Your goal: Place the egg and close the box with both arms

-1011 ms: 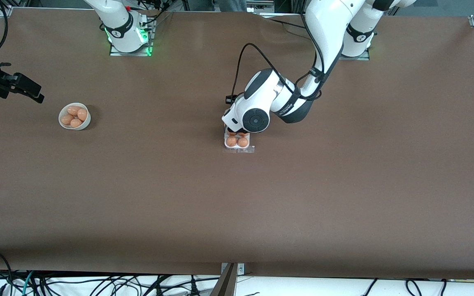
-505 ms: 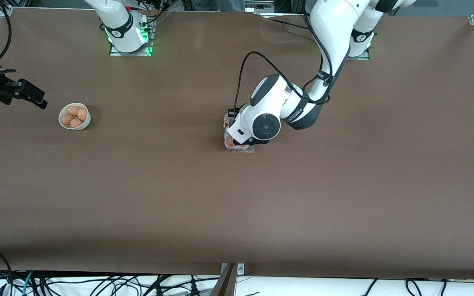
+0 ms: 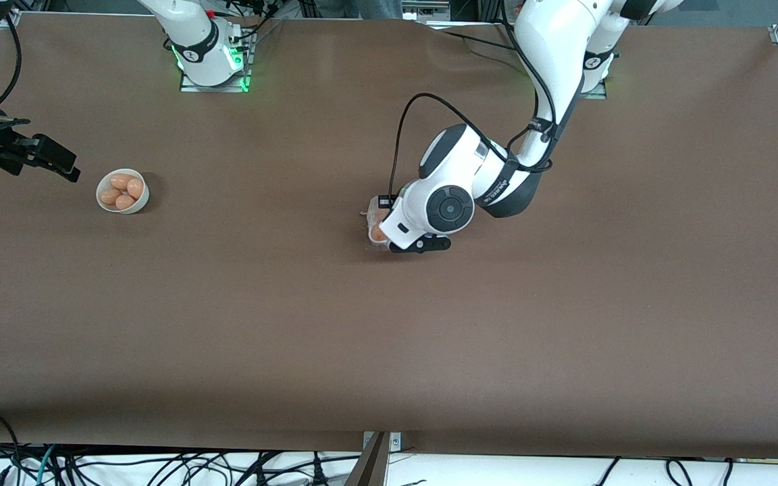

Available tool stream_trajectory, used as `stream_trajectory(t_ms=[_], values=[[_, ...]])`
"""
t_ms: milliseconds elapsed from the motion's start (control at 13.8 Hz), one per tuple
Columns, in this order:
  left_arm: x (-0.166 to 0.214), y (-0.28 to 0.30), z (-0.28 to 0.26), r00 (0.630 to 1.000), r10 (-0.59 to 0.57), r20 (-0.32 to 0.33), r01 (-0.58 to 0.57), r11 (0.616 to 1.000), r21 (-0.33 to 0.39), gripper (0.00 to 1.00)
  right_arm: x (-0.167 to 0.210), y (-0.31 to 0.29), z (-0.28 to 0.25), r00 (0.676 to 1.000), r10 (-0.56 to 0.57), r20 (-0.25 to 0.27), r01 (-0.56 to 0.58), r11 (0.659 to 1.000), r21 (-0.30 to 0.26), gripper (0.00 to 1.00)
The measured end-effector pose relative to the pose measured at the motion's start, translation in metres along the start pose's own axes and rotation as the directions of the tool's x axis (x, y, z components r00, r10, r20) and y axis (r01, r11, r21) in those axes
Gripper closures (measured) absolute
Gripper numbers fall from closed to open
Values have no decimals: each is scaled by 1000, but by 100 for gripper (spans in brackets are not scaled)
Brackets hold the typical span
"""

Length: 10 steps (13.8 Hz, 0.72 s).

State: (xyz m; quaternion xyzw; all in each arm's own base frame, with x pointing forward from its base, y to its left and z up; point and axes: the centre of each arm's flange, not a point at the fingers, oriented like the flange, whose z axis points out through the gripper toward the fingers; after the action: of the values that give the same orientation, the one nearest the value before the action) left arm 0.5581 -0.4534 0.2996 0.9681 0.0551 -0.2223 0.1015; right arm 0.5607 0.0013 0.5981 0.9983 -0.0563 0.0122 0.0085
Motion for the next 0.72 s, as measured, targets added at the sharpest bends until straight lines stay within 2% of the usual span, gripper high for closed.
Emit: stream_trajectory(t_ms=[217,289,433,722], values=[[11,-11,-26,999,-20,-37,20,1000,-1,96,0,0,0,1000,0,0,0,1000,0,0],[17,-20,-42,998,-35,-57,35,999,3,89,0,0,0,1000,0,0,0,1000,0,0],[31,-48,-93,990,-45,-134,51,998,42,70,0,0,0,1000,0,-1,0,1000,0,0],[32,-130,-213,964,76,-255,-26,980,196,28,0,0,0,1000,0,0,0,1000,0,0]])
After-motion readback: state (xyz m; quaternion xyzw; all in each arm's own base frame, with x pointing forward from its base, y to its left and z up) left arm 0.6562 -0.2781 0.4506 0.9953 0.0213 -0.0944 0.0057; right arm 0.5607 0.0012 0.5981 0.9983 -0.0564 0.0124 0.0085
